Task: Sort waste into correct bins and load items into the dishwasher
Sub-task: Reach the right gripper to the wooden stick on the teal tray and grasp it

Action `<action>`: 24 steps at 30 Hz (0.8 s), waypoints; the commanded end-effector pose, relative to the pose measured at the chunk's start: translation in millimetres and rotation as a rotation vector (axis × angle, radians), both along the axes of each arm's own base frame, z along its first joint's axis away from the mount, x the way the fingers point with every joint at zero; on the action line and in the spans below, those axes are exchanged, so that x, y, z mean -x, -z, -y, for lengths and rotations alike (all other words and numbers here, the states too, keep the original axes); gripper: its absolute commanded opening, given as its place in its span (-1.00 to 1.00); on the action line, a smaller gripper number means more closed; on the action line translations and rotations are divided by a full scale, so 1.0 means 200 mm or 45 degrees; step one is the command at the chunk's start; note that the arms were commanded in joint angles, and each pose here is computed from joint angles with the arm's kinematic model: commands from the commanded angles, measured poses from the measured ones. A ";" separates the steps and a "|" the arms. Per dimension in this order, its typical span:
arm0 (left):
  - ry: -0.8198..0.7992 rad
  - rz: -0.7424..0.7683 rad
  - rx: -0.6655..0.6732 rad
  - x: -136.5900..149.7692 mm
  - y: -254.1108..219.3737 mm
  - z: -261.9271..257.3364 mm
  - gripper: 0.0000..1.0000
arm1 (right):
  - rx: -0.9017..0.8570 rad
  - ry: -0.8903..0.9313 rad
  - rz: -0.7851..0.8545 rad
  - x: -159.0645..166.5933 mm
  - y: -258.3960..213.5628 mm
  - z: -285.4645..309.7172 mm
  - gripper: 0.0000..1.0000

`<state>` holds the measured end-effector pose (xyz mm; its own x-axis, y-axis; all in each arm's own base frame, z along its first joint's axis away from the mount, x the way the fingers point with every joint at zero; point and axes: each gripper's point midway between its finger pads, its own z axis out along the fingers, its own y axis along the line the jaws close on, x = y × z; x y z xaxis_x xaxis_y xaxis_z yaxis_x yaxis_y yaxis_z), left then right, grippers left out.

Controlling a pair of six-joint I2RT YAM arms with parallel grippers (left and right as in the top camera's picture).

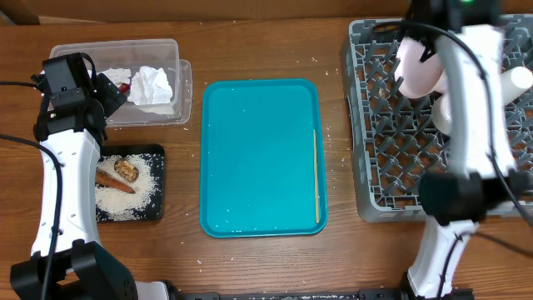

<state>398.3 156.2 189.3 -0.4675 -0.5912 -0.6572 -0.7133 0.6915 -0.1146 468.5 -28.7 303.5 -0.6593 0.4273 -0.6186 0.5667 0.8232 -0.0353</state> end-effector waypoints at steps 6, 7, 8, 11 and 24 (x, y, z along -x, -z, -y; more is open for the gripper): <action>-0.015 0.007 0.012 -0.01 0.00 0.00 1.00 | -0.604 -0.891 0.001 0.21 -0.19 -0.70 1.00; -0.016 0.007 0.013 -0.01 0.00 0.00 0.99 | -0.601 -0.896 -0.052 0.23 -0.14 -0.72 1.00; -0.015 0.007 0.012 -0.01 0.00 0.00 1.00 | -0.595 -0.904 -0.120 0.24 -0.07 -0.74 1.00; -0.015 0.007 0.013 -0.01 0.00 0.00 0.99 | -0.608 -0.927 -0.296 0.30 0.11 -0.84 0.97; -0.015 0.007 0.012 -0.01 0.00 0.00 0.99 | -0.498 -0.896 -0.917 0.69 1.01 -1.21 0.77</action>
<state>398.3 156.3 189.4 -0.4672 -0.5911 -0.6576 -0.7134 0.6913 -0.1146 344.1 220.4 120.9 -0.9842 -0.1643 0.0652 -0.1446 0.9604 0.2383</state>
